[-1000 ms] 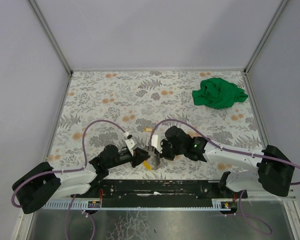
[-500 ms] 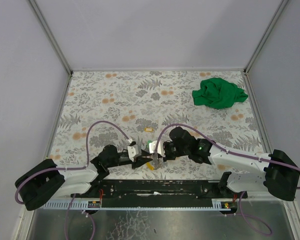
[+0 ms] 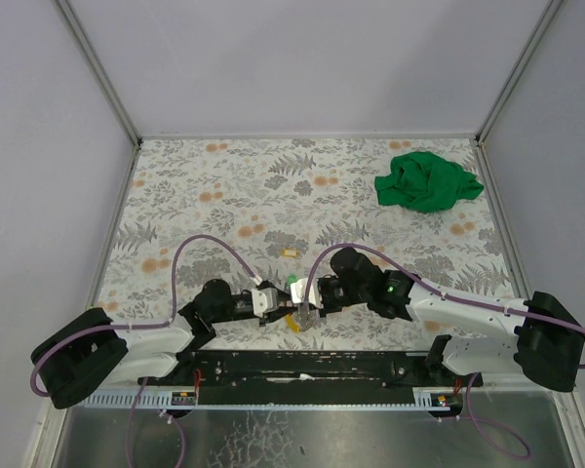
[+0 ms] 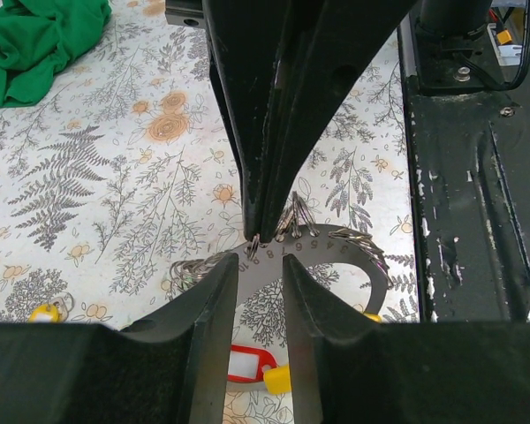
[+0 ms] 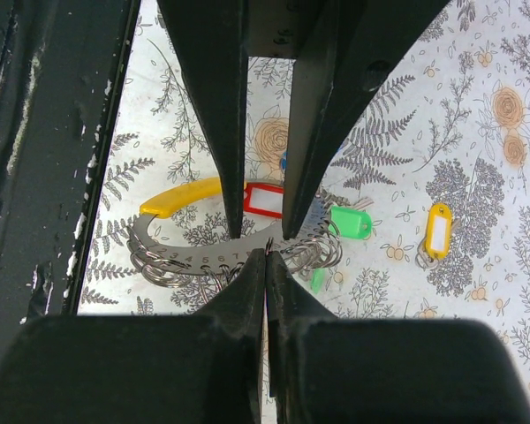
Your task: Put the keys on the keyring
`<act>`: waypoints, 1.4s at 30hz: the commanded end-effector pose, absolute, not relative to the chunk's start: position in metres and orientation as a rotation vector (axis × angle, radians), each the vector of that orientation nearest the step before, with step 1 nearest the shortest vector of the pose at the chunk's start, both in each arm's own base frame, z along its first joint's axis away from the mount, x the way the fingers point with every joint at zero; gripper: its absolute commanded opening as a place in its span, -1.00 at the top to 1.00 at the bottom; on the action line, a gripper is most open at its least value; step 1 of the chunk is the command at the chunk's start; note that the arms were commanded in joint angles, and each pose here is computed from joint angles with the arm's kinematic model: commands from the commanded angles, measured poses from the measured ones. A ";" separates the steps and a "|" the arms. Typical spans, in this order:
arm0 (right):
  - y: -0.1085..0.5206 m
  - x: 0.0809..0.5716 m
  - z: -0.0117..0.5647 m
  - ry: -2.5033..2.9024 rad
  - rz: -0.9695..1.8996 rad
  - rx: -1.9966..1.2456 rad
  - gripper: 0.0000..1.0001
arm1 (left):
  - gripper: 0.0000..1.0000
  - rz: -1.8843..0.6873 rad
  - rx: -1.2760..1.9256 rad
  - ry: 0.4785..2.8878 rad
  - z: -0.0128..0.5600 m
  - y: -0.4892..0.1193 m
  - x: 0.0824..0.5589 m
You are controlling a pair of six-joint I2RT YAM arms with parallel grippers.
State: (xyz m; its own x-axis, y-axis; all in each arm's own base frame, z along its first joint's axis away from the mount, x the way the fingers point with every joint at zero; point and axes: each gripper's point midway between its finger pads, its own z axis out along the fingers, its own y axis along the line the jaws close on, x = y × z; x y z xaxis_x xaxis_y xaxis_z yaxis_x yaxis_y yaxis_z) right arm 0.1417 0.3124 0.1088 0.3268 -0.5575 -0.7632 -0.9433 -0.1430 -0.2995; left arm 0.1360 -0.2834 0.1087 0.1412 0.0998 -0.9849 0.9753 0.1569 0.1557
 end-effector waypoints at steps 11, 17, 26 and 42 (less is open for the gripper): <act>0.330 0.141 0.137 1.217 0.685 -1.774 1.00 | 0.59 -0.913 1.203 1.133 0.132 -0.292 0.145; 0.333 0.142 0.140 1.217 0.700 -1.760 1.00 | 0.63 -0.929 1.205 1.147 0.130 -0.294 0.144; 0.341 0.139 0.142 1.221 0.753 -1.743 1.00 | 0.66 -0.931 1.188 1.149 0.132 -0.294 0.145; 0.343 0.147 0.151 1.289 0.749 -1.671 0.82 | 1.00 -0.891 1.091 1.246 0.129 -0.282 0.154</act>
State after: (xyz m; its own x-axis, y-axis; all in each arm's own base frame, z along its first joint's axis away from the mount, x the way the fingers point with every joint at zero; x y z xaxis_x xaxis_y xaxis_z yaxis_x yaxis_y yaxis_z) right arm 0.1403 0.3249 0.1135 0.2738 -0.5228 -0.8073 -0.9614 -0.1255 -0.2448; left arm 0.1419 -0.2835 0.1040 0.1060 0.1218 -0.9869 0.9740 0.1873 0.1277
